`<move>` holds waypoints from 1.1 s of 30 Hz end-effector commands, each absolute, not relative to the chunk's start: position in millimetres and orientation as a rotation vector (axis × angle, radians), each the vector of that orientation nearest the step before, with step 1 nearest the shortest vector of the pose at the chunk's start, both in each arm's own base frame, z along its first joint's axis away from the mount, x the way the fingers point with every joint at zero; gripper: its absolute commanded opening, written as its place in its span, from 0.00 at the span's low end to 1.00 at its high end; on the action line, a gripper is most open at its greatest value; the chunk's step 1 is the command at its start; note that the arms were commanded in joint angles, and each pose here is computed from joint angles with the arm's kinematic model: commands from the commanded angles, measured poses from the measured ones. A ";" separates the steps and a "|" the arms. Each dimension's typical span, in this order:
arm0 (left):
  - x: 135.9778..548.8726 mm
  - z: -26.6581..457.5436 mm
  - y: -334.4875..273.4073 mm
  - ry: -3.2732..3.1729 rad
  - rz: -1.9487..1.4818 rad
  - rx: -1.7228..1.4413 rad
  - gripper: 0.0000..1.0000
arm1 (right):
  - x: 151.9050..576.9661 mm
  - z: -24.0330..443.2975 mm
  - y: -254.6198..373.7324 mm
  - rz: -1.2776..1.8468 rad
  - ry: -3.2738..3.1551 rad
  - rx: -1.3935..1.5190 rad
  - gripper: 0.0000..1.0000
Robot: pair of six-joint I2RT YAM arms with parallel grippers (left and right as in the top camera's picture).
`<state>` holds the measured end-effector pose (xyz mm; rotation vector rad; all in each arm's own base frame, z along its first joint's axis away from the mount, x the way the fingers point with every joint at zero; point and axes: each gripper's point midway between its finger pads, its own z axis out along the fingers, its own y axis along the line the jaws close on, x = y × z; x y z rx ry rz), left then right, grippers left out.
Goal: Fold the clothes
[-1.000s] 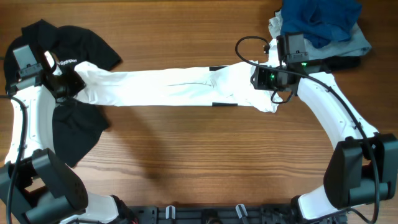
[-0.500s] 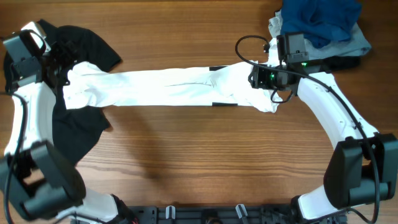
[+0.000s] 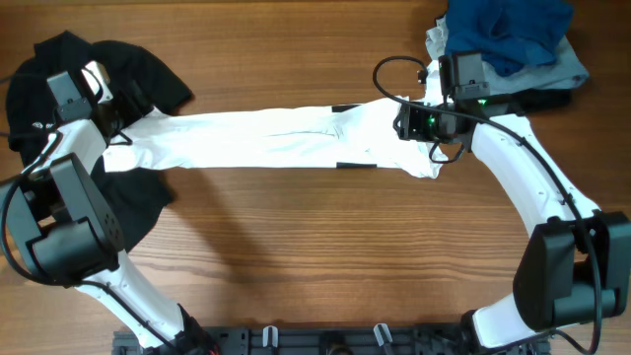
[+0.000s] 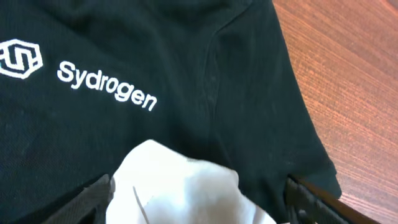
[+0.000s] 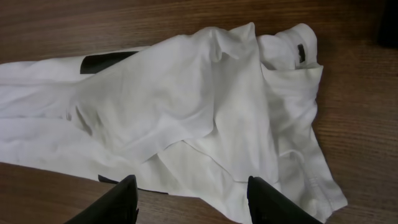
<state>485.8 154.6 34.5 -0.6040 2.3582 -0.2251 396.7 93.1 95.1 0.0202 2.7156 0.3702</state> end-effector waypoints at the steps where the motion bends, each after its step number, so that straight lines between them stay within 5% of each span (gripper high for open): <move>1: 490.7 37.2 154.9 2.343 -0.227 -0.564 0.75 | 399.0 95.2 95.3 0.392 2.714 0.021 0.57; 7: 495.5 41.6 156.9 2.317 -0.221 -0.552 0.45 | 398.9 95.1 95.3 0.392 2.715 0.021 0.57; 11: 497.7 44.0 157.8 2.305 -0.218 -0.547 0.11 | 399.0 95.2 95.3 0.392 2.714 0.021 0.57; 14: 498.5 44.8 158.2 2.301 -0.216 -0.545 0.10 | 398.9 95.1 95.3 0.392 2.715 0.021 0.57; 16: 499.6 45.8 158.7 2.295 -0.214 -0.543 0.22 | 399.0 95.2 95.3 0.393 2.714 0.021 0.57; 18: 502.1 48.4 159.8 2.281 -0.210 -0.537 0.63 | 399.0 95.2 95.3 0.393 2.714 0.021 0.57; 20: 503.3 49.6 160.4 2.274 -0.207 -0.532 0.82 | 399.0 95.2 95.3 0.393 2.714 0.021 0.57; 24: 502.7 42.7 159.9 2.285 -0.212 -0.537 0.92 | 399.1 95.2 95.3 0.393 2.713 0.021 0.57; 33: 497.1 14.0 155.5 2.343 -0.241 -0.558 0.90 | 400.9 96.1 95.5 0.393 2.705 0.019 0.57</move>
